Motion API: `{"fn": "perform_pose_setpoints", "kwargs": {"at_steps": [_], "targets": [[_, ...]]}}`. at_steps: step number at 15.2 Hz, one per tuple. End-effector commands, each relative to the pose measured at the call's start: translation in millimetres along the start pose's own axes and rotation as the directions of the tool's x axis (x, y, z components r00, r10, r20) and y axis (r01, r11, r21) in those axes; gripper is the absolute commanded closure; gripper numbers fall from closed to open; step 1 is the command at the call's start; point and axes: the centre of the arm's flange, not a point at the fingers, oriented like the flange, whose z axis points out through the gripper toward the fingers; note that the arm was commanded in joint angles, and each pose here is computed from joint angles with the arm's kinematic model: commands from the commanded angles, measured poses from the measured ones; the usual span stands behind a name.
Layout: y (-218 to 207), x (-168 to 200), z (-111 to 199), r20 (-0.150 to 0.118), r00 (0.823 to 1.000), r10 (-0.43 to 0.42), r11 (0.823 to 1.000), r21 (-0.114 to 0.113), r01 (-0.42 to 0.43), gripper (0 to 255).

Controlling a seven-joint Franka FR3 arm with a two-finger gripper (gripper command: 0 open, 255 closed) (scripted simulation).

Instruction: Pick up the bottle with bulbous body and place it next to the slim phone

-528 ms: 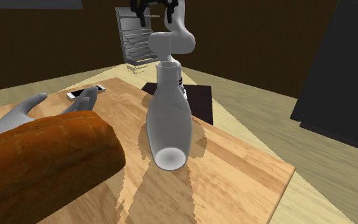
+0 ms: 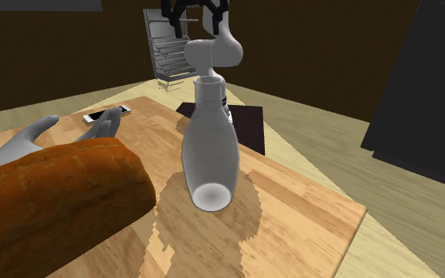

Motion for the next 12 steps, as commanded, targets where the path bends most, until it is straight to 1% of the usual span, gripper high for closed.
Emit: {"fn": "perform_pose_setpoints", "kwargs": {"at_steps": [1, 12], "targets": [[-12, 26, 7, 0.003, 1.0, -0.001, 1.0, -0.008, 0.001, 0], [-77, 156, 43, 0.019, 1.0, -0.005, 0.998, -0.057, 0.006, 0]]}}
